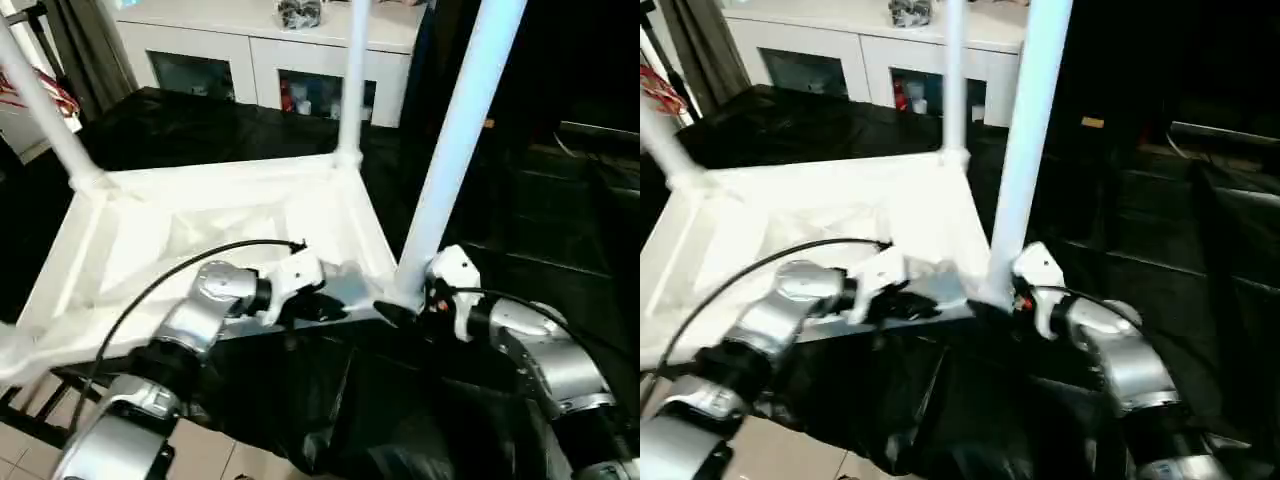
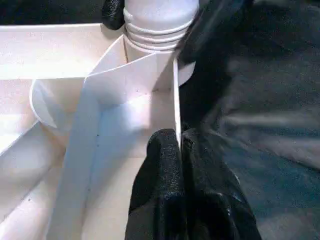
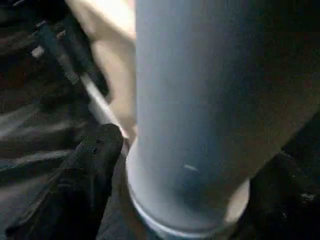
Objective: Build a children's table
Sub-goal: Rotate leg to tighten
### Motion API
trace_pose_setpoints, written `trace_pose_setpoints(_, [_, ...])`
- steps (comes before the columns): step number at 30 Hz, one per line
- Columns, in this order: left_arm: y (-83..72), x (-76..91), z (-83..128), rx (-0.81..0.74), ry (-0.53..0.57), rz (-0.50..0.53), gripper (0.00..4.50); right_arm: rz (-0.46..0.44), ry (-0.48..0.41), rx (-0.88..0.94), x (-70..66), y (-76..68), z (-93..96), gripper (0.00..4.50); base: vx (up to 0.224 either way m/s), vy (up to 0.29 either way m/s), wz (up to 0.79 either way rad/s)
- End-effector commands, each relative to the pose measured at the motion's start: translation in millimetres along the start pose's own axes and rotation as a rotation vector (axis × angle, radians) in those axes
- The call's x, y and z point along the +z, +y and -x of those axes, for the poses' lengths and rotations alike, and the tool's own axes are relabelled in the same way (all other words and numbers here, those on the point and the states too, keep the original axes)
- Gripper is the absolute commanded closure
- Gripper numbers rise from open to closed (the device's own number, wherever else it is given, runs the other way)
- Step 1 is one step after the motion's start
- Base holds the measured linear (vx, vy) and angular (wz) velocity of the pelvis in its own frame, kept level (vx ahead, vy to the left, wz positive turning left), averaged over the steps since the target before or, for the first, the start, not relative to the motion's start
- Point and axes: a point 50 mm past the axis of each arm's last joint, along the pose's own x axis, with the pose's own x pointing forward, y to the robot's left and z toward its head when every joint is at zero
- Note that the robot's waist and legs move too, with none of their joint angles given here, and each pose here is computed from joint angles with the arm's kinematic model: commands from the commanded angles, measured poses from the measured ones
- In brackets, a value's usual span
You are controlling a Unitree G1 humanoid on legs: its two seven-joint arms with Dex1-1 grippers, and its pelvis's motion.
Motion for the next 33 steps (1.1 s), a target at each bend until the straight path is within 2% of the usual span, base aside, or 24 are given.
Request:
trace_pose_setpoints(1, [-3.6,4.7,-2.8,-0.061,0.006,-0.043,4.50,0.016,0.027,0.100,-0.3,9.6,-3.6,1.24,0.000,0.000,0.00])
trace_pose_setpoints(6, [-0.2,4.5,3.0,-0.060,0.016,-0.037,4.50,0.015,0.013,0.127,4.3,8.0,-3.1,1.64,0.000,0.000,0.00])
trace_pose_setpoints(9, [0.2,4.4,3.8,-0.061,0.017,-0.037,4.50,0.016,0.012,0.141,4.9,8.6,-3.6,1.71,0.000,0.000,0.00])
trace_pose_setpoints(14, [1.8,4.2,1.6,-0.006,0.003,-0.018,4.50,-0.034,-0.017,0.120,2.8,12.9,-10.4,1.78,0.000,0.000,0.00])
trace_pose_setpoints(15, [4.5,4.6,-0.7,0.040,0.001,-0.011,4.50,-0.044,-0.023,0.068,0.9,11.2,-13.4,1.78,0.000,0.000,0.00])
trace_pose_setpoints(16, [8.8,6.5,-5.8,0.113,-0.008,0.003,4.50,-0.072,-0.029,-0.070,-3.3,5.5,-20.2,1.78,0.000,0.000,0.00])
trace_pose_setpoints(17, [9.3,6.9,-6.5,0.120,-0.009,0.004,4.50,-0.077,-0.030,-0.085,-3.7,5.0,-21.1,1.78,0.000,0.000,0.00])
trace_pose_setpoints(19, [15.9,12.8,-18.3,0.227,-0.020,0.025,4.50,-0.170,-0.047,-0.323,-9.5,-1.2,-34.5,1.79,0.000,0.000,0.00])
trace_pose_setpoints(21, [17.7,14.8,-22.3,0.258,-0.020,0.030,4.50,-0.202,-0.055,-0.392,-10.4,-2.1,-38.5,1.80,0.000,0.000,0.00])
trace_pose_setpoints(24, [20.2,24.0,-41.6,0.338,-0.035,0.059,4.50,-0.313,-0.076,-0.540,-9.6,1.5,-59.6,1.80,0.000,0.000,0.00])
trace_pose_setpoints(25, [20.2,24.3,-42.1,0.340,-0.035,0.059,4.50,-0.315,-0.076,-0.543,-9.5,1.6,-60.1,1.80,0.000,0.000,0.00])
trace_pose_setpoints(26, [19.5,28.3,-51.3,0.370,-0.039,0.061,4.50,-0.311,-0.075,-0.577,-4.7,5.5,-72.6,1.80,0.000,0.000,0.00])
trace_pose_setpoints(27, [19.1,28.7,-52.2,0.369,-0.040,0.059,4.50,-0.307,-0.076,-0.574,-3.8,6.1,-74.0,1.80,0.000,0.000,0.00])
trace_pose_setpoints(29, [14.7,33.2,-60.9,0.350,-0.052,0.041,4.50,-0.259,-0.105,-0.546,6.4,11.8,-85.5,1.80,0.000,0.000,0.00])
trace_pose_setpoints(31, [13.0,34.5,-62.7,0.338,-0.063,0.037,4.50,-0.254,-0.135,-0.536,10.1,12.2,-85.9,1.24,0.000,0.000,0.00])
trace_pose_setpoints(33, [11.1,34.3,-62.0,0.312,-0.068,0.031,4.50,-0.261,-0.152,-0.516,11.5,11.6,-83.5,1.07,0.000,0.000,0.00])
